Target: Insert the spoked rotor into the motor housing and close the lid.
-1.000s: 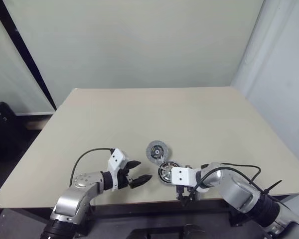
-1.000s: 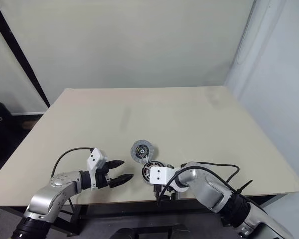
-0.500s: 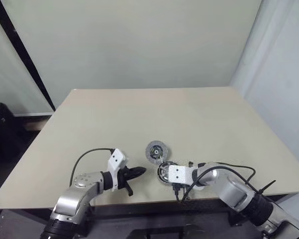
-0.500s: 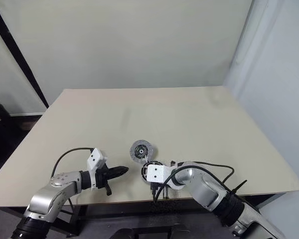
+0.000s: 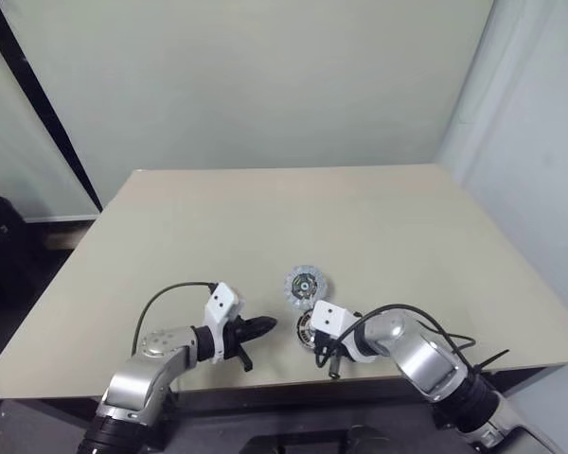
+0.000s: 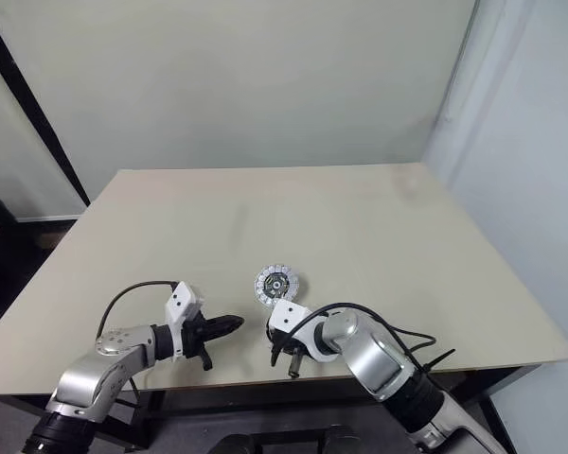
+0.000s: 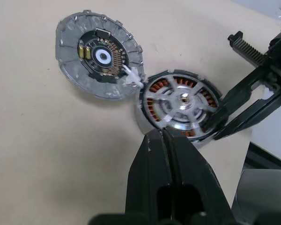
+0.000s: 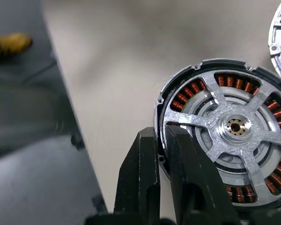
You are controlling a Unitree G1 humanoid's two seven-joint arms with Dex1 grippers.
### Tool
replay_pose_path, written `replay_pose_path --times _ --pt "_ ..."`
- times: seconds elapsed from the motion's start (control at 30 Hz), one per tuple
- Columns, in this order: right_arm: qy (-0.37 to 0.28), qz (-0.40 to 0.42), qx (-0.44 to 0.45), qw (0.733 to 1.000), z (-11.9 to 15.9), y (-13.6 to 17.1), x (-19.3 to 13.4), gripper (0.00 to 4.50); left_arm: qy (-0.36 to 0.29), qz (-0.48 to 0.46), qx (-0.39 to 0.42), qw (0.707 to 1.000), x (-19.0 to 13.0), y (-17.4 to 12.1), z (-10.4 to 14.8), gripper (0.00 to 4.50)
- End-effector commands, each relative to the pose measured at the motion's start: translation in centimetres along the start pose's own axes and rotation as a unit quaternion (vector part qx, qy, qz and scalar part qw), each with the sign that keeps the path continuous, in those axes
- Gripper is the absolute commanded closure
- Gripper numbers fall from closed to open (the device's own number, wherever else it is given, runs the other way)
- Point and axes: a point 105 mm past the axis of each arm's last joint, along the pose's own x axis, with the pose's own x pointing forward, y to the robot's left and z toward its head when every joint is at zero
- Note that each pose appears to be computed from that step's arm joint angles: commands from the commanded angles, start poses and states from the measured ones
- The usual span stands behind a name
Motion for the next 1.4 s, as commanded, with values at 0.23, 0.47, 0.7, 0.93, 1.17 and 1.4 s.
replay_pose_path --times 0.23,0.47,0.7,0.93,1.17,1.4 --pt "-0.084 -0.045 0.128 0.987 4.3 -0.1 1.2 4.48 -0.026 0.048 0.02 0.998 -0.8 1.5 1.2 4.5" --pt "-0.066 -0.016 0.084 0.994 3.9 0.8 1.5 4.17 -0.04 0.079 0.024 0.996 -1.8 2.5 1.8 4.5" --pt "-0.063 0.017 0.038 0.997 4.6 1.7 0.6 1.83 -0.04 0.084 0.023 0.995 -2.1 2.5 1.8 4.5" --pt "-0.017 0.042 -0.099 0.994 4.2 1.2 -1.4 0.82 -0.033 0.08 0.023 0.996 -2.4 2.4 1.7 4.5" --pt "0.045 0.049 -0.191 0.979 2.1 -0.2 -1.5 0.82 -0.032 0.072 0.021 0.997 -2.0 1.9 1.8 4.5" --pt "0.049 0.054 -0.199 0.977 1.2 -0.7 -0.4 0.82 -0.03 0.071 0.018 0.997 -2.1 1.6 1.6 4.5"
